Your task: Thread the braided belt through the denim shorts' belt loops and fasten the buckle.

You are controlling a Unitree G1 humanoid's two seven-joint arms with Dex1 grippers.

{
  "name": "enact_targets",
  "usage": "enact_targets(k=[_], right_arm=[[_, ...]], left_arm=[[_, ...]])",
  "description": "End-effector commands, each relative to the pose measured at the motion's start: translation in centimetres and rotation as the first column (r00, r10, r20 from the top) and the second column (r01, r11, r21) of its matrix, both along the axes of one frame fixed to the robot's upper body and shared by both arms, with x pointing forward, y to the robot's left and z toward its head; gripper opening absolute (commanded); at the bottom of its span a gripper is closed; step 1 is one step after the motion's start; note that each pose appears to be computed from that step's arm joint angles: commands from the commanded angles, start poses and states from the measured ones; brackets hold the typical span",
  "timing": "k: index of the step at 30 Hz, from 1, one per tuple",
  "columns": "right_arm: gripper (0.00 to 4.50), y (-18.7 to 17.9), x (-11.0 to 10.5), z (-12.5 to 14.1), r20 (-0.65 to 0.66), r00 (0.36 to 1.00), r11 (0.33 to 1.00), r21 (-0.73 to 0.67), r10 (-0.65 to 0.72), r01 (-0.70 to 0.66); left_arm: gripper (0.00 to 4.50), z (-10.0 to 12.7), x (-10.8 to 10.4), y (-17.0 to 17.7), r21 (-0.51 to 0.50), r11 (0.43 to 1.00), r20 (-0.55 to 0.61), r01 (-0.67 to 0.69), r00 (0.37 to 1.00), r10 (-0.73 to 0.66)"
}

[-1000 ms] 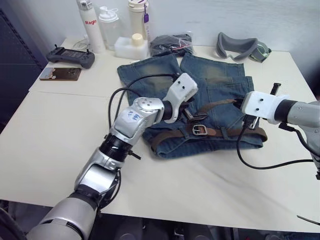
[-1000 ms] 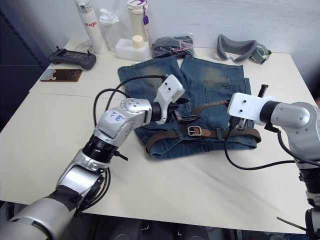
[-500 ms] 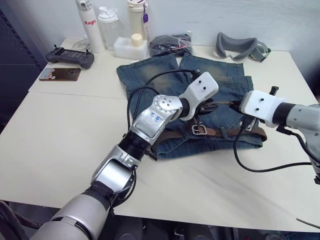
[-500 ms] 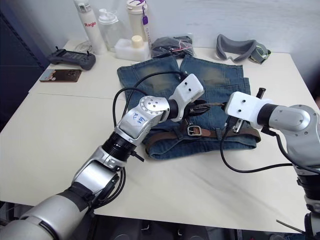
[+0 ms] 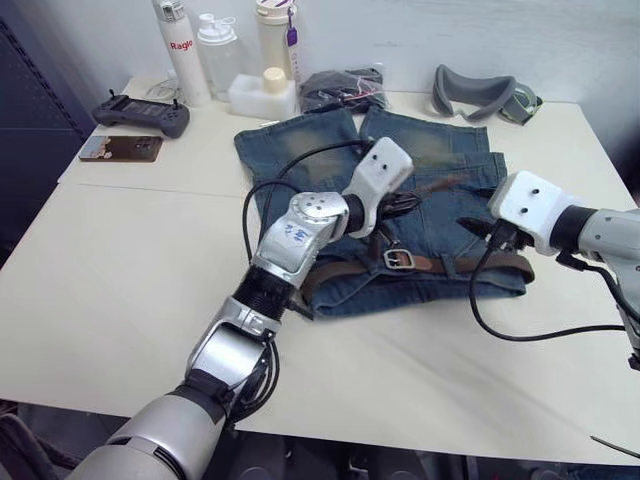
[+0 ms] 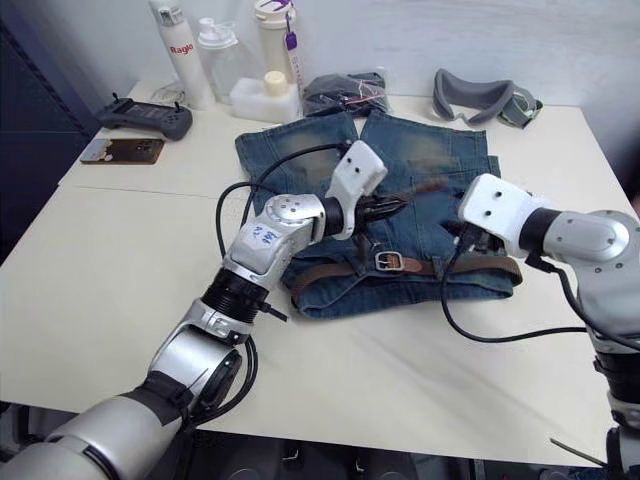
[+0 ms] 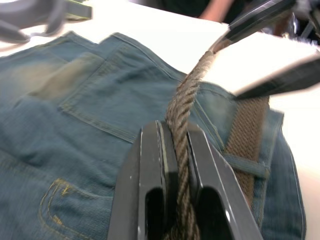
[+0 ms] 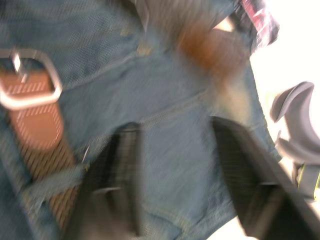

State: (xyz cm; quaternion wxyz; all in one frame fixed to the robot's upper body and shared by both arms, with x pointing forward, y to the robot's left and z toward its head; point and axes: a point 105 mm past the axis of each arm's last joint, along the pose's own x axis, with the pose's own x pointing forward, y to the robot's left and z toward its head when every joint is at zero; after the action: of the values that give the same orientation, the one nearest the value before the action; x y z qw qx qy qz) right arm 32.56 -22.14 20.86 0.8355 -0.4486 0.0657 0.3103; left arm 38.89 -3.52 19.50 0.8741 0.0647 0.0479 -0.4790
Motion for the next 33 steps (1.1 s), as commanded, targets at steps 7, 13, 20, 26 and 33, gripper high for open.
enact_targets(k=[7, 13, 20, 26, 33], right_arm=[[4.44, 4.6, -2.8, -3.6, -0.074, 0.992, 0.993, 0.075, 0.098, -0.092], [4.44, 5.7, -4.0, -6.3, -0.228, 0.970, 0.984, 0.169, 0.090, -0.051], [4.44, 6.1, -4.2, -4.5, -0.188, 0.972, 0.985, 0.128, 0.139, -0.116], [4.44, 6.9, -4.0, -2.7, -0.047, 0.977, 0.978, -0.006, 0.208, -0.208], [4.44, 8.9, -4.5, -3.9, -0.077, 0.944, 0.947, 0.065, 0.320, -0.316]], left_arm=[[0.00, -1.5, 0.6, 6.2, -0.026, 0.989, -0.095, -0.148, 0.985, 0.145], [0.00, -2.9, -0.8, 7.3, 0.048, 0.992, -0.089, -0.114, 0.989, 0.118], [0.00, -3.5, -2.2, 8.2, 0.106, 0.993, -0.059, -0.042, 0.997, 0.049], [0.00, -3.8, -2.6, 9.9, 0.167, 0.986, -0.058, -0.011, 0.998, 0.021], [0.00, -4.2, -3.0, 11.0, 0.218, 0.976, -0.052, 0.013, 0.999, -0.001]])
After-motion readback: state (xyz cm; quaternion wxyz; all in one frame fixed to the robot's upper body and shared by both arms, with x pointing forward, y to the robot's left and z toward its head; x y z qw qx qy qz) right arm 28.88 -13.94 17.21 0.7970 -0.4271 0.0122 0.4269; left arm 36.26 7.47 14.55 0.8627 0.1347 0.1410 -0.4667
